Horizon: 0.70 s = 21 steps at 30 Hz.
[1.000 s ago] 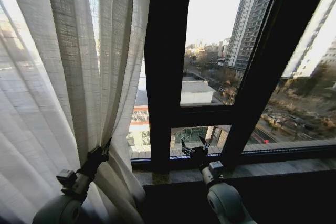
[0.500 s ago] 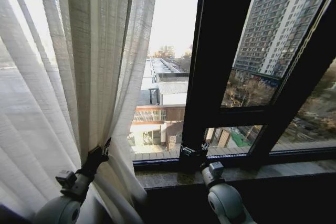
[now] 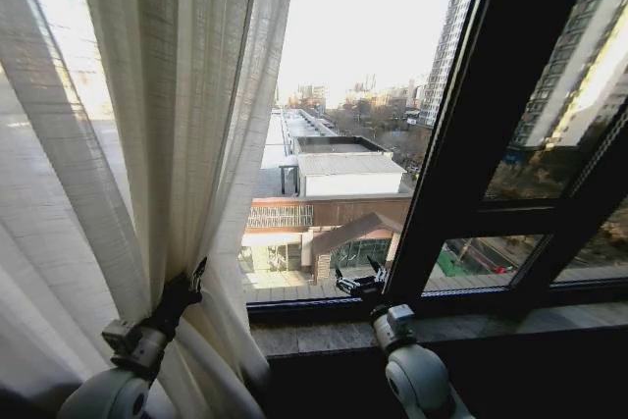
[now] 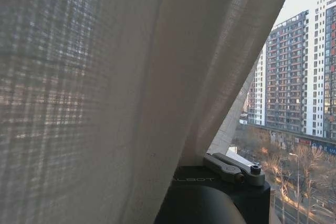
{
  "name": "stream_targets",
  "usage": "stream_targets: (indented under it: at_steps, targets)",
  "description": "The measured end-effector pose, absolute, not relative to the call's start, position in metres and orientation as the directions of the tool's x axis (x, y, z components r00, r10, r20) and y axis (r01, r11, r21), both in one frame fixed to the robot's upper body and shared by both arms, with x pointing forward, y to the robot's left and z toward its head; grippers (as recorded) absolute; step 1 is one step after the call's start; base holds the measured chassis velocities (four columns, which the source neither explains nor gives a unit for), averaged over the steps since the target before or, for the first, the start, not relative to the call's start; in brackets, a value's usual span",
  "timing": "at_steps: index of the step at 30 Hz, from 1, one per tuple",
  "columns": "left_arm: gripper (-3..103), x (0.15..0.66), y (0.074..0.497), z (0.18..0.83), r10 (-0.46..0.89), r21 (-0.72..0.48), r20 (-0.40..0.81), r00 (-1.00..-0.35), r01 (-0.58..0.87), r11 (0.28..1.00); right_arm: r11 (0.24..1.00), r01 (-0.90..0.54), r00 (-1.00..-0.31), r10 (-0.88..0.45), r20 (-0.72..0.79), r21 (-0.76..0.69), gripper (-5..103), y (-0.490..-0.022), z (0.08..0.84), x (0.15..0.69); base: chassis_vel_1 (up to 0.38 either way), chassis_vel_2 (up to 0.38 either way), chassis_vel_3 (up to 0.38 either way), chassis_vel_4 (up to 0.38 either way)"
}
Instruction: Open the curtains by pulling them apart, changing their state from closed to fully open.
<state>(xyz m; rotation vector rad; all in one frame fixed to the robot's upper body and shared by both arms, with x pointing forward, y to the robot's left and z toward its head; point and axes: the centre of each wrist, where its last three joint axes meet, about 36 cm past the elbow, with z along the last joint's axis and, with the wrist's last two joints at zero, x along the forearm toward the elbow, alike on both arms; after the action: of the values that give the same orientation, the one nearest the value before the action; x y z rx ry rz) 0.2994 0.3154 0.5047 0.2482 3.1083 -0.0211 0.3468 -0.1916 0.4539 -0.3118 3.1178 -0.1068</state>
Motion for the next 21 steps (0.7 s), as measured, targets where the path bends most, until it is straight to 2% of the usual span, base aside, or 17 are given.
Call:
stream_targets:
  at_steps: [4,10,13,14,16,18,19,21]
  targets:
    - [0,0.298,0.318,0.506,0.141,-0.014,-0.027,-0.990,0.142,0.990,0.978,-0.197,-0.980,-0.197,0.003,-0.066,100,-0.191,0.453,0.347,0.177,0.159,-0.183,-0.178]
    - [0,0.295,0.336,0.505,0.051,-0.027,-0.046,-0.998,0.052,0.998,0.978,-0.195,-0.981,-0.195,0.008,-0.067,100,-0.192,0.451,0.348,0.015,0.016,-0.005,-0.011]
    - [0,0.294,0.359,0.505,-0.023,-0.036,-0.057,-0.998,-0.021,0.999,0.979,-0.193,-0.981,-0.193,0.011,-0.070,100,-0.193,0.450,0.349,-0.061,-0.039,0.036,0.053]
    - [0,0.291,0.380,0.505,-0.085,-0.032,-0.062,-0.994,-0.083,0.996,0.979,-0.191,-0.981,-0.191,0.011,-0.072,100,-0.194,0.450,0.350,-0.050,-0.050,0.046,0.057]
    - [0,0.290,0.388,0.505,-0.106,-0.030,-0.064,-0.992,-0.104,0.994,0.979,-0.192,-0.981,-0.192,0.011,-0.072,100,-0.194,0.449,0.350,-0.050,-0.050,0.046,0.003]
    - [0,0.284,0.423,0.504,-0.208,-0.022,-0.066,-0.976,-0.207,0.978,0.978,-0.196,-0.981,-0.195,0.012,-0.071,100,-0.193,0.449,0.352,0.000,0.000,0.000,0.000]
    - [0,0.284,0.423,0.504,-0.208,-0.022,-0.066,-0.976,-0.207,0.978,0.978,-0.196,-0.981,-0.195,0.012,-0.071,100,-0.193,0.449,0.352,0.000,0.000,0.000,0.000]
    - [0,0.276,0.455,0.502,-0.315,-0.014,-0.067,-0.947,-0.315,0.949,0.976,-0.205,-0.979,-0.204,0.012,-0.070,100,-0.193,0.448,0.353,0.000,0.000,0.000,0.000]
